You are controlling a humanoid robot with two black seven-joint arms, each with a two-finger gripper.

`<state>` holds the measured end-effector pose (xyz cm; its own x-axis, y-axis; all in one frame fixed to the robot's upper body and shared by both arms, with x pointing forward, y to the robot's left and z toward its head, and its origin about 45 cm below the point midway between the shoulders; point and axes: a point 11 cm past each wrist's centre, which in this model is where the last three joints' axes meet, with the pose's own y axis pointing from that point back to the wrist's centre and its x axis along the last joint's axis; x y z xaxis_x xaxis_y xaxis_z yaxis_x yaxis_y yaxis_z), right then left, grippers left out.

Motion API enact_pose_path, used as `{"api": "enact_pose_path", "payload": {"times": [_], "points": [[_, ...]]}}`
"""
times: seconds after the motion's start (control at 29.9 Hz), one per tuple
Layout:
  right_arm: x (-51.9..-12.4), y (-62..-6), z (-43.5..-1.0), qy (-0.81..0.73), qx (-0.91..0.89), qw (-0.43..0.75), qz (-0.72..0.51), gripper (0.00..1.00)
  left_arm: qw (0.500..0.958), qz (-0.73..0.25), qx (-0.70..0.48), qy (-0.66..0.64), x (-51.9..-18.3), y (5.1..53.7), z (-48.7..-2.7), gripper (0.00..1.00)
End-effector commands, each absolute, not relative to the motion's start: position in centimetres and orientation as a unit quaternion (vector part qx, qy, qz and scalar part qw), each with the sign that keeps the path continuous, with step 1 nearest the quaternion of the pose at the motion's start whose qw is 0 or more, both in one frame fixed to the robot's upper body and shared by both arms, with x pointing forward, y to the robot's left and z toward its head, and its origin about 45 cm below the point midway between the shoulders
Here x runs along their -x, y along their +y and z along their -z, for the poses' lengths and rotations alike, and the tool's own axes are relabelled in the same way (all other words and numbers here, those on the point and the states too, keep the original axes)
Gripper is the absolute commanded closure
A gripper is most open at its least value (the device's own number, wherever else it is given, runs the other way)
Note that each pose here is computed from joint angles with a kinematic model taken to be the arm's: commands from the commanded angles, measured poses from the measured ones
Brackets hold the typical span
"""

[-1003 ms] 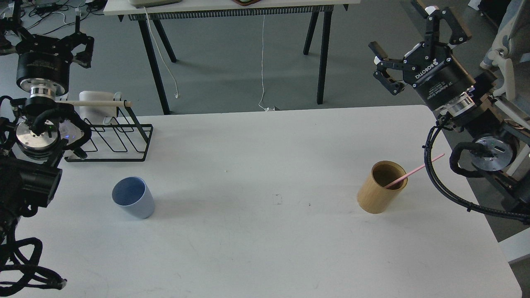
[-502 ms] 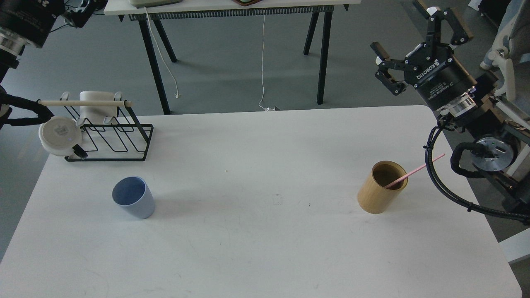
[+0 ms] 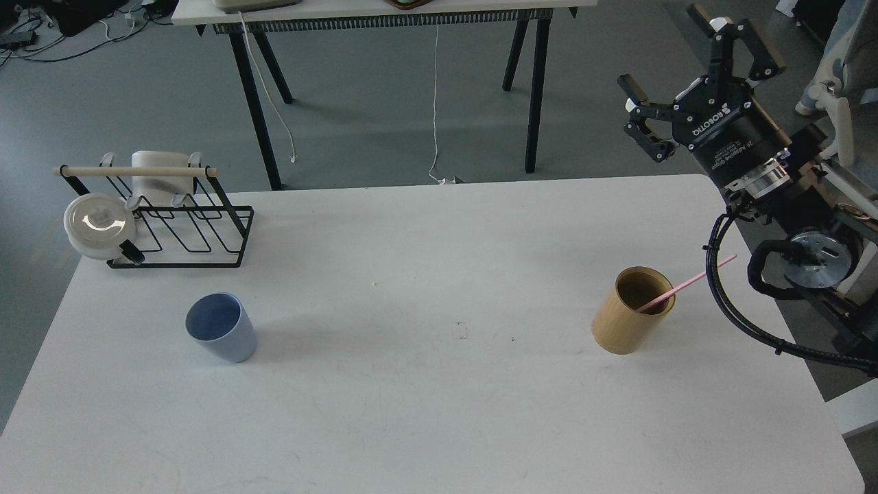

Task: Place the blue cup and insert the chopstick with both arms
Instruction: 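Raise the left gripper up and away from the dish rack, then lower the left gripper down beside the blue cup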

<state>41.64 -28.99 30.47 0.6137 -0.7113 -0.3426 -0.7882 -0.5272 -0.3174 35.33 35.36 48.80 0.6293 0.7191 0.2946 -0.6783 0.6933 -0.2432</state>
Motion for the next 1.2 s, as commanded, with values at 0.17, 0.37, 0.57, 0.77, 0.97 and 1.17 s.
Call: {"api": "enact_pose_path", "payload": {"times": [0.17,0.37,0.57,0.77,0.97,1.17], "points": [[-41.6,-29.2,-30.4,0.433,0.869,0.224,-0.085,0.0,0.883,-0.271,-0.241,-0.298,-34.0,35.4,-39.4,0.01],[-41.4,-29.4,-29.9,0.437,0.867,0.221,-0.09,0.0,0.846,-0.164,-0.384,-0.333,-32.1,35.8,-31.7,0.01],[-41.3,-29.7,-29.8,0.44,0.867,0.219,-0.089,0.0,0.813,-0.126,-0.439,-0.36,-31.8,37.0,-28.5,0.01],[-41.3,-29.7,-29.8,0.44,0.867,0.218,-0.089,0.0,0.803,-0.131,-0.457,-0.359,-32.7,38.0,-25.3,0.0],[-41.4,-29.8,-29.7,0.441,0.867,0.217,-0.089,0.0,0.794,-0.119,-0.48,-0.354,-32.7,38.8,-22.3,0.0],[-41.4,-29.9,-29.7,0.443,0.866,0.216,-0.089,0.0,0.784,-0.124,-0.499,-0.349,-33.3,39.8,-20.4,0.0]]}}
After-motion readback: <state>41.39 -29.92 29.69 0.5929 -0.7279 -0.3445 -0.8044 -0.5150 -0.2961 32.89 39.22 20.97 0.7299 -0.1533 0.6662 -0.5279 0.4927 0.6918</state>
